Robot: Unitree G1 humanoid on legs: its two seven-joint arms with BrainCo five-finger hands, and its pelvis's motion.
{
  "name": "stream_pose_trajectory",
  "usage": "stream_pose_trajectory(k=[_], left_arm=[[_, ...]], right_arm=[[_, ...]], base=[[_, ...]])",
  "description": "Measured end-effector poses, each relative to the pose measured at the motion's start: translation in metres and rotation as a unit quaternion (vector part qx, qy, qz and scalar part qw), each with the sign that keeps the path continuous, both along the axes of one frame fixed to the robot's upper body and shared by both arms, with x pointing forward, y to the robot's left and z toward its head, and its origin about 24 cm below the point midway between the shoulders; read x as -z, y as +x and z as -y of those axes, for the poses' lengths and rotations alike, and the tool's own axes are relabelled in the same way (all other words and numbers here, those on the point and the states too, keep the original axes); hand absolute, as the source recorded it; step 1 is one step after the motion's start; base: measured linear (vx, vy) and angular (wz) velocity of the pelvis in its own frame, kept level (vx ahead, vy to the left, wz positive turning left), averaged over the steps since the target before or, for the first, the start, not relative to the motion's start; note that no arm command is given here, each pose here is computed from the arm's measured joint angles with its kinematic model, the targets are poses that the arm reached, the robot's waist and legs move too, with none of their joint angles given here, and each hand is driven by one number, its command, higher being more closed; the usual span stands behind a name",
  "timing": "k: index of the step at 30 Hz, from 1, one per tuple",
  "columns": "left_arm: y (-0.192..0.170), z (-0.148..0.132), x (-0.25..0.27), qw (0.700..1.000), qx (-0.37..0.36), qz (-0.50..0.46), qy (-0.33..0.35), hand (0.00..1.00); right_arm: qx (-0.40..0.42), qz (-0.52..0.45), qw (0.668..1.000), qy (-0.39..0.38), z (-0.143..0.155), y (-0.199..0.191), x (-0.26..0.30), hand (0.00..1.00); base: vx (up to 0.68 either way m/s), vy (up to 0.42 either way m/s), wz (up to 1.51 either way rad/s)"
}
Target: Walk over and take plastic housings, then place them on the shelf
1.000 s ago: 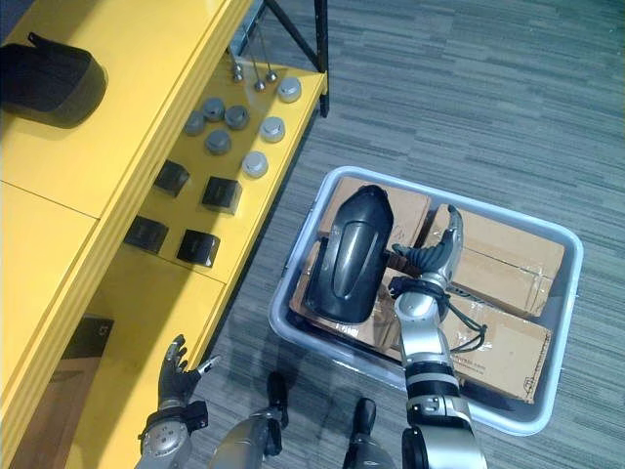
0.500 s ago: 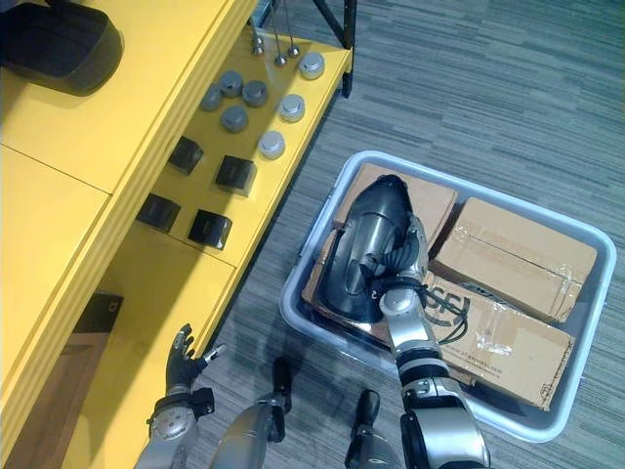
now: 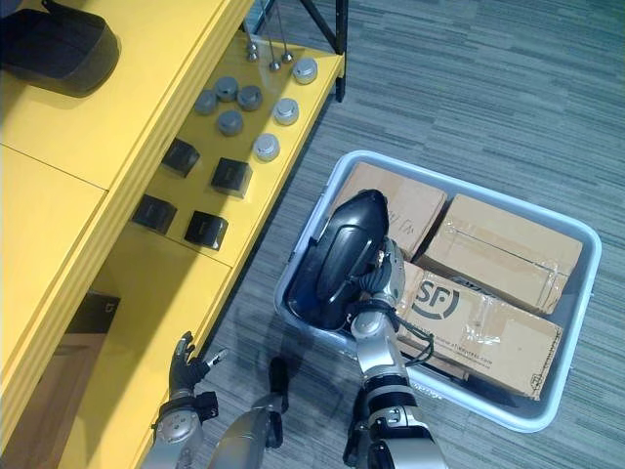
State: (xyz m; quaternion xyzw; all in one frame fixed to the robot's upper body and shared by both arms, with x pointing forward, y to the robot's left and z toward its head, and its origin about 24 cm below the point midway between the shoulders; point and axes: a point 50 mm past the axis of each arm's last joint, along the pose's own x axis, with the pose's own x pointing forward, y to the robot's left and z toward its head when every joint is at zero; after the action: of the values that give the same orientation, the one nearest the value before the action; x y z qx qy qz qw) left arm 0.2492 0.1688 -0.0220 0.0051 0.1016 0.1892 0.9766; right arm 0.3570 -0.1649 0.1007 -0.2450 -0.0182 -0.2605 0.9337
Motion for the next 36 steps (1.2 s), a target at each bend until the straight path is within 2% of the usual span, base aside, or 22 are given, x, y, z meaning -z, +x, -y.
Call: stream_pose_trajectory(k=[9,17,22,31,34,36], left_arm=[[-0.002,0.000,0.001,1.000,-0.001,-0.002,0.000,0.00],[0.001,0.000,-0.012,1.000,-0.001,0.027,-0.002,0.00],[0.008,0.001,-0.037,0.997,0.002,0.081,-0.002,0.00],[0.037,0.010,-0.119,0.969,0.040,0.241,0.042,0.00],[0.045,0.026,-0.135,0.958,0.091,0.267,0.053,0.00],[0.047,0.037,-0.134,0.955,0.126,0.265,0.036,0.00]], right_arm=[[0.057,-0.025,0.998,0.032,0.028,-0.001,0.008,1.00],[0.056,-0.034,0.997,0.037,0.035,0.006,0.001,1.00],[0.052,-0.025,0.998,0.025,0.042,0.006,-0.010,1.00],[0.045,0.082,0.991,-0.101,0.058,-0.008,-0.063,1.00],[0.039,0.091,0.986,-0.131,0.057,-0.010,-0.067,1.00],[0.024,0.092,0.985,-0.141,0.051,-0.009,-0.067,1.00]], base=[[0.03,0.001,0.04],[0.00,0.000,0.01],[0.00,0.000,0.00],[0.00,0.007,-0.01],[-0.01,0.006,-0.07],[0.00,0.012,-0.18]])
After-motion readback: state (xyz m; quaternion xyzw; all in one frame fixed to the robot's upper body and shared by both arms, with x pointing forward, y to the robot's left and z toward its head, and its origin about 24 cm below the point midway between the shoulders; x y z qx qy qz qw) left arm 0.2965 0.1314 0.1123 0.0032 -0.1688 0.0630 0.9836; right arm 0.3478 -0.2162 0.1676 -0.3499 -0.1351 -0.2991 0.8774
